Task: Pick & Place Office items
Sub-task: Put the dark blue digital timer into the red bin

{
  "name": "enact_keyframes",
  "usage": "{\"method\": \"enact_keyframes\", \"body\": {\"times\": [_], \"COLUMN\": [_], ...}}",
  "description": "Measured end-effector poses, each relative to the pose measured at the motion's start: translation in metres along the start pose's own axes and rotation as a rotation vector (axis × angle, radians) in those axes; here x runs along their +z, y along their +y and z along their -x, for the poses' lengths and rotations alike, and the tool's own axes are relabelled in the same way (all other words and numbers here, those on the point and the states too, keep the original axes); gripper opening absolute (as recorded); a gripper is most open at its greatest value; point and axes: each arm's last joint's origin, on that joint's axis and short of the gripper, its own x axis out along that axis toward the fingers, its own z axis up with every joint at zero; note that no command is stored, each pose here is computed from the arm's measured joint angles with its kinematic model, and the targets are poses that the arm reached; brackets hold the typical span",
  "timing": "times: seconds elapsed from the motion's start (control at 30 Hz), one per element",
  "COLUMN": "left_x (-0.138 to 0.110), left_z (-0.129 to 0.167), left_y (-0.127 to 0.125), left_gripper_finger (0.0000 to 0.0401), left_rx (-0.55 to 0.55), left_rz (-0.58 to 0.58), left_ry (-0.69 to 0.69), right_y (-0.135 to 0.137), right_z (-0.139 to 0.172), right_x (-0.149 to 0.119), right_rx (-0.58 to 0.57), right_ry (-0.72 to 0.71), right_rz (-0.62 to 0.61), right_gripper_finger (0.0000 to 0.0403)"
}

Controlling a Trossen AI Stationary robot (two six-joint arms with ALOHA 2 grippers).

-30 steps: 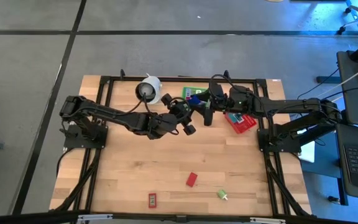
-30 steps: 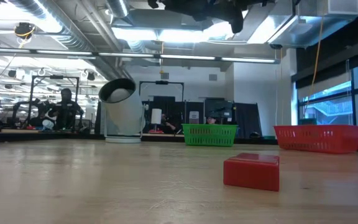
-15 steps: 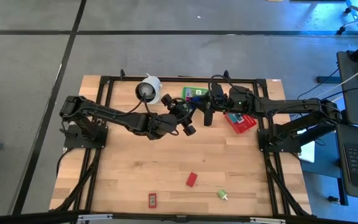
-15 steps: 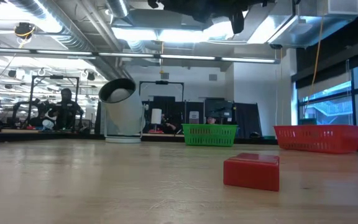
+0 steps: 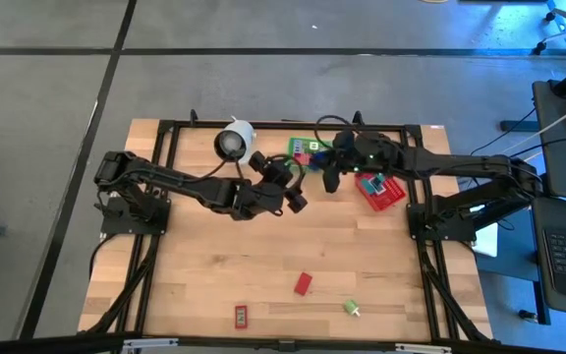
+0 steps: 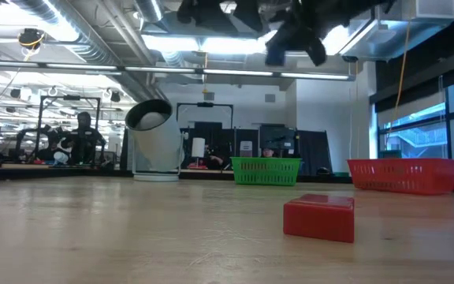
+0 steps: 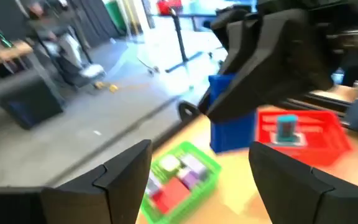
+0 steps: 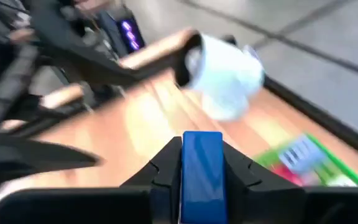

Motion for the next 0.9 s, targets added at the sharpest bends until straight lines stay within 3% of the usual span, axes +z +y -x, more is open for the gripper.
{"method": "enact_keyframes", "body": {"times": [0.2, 0.37, 0.73, 0.9], "left_x": [-0.01, -0.018, -0.038, -0.041], "left_z": [0.001, 0.002, 0.008, 0.016], "left_y": [-0.002, -0.003, 0.001, -0.003], "left_gripper_finger": [0.0268, 0.0267, 0.0267, 0.0267], "left_rx": [-0.134, -0.22, -0.259, -0.266], "left_rz": [0.111, 0.172, 0.296, 0.334], "left_ry": [0.116, 0.231, 0.504, 0.541], "right_y": [-0.019, -0.032, -0.048, -0.056], "right_z": [0.012, 0.024, 0.051, 0.051], "right_x": [-0.012, -0.031, -0.06, -0.075], "right_rx": [-0.11, -0.21, -0.532, -0.568], "right_ry": [0.178, 0.408, 0.739, 0.804], "right_rz": [-0.011, 0.0, 0.008, 0.008], "right_gripper_finger": [0.007, 0.0067, 0.0072, 0.0073]}}
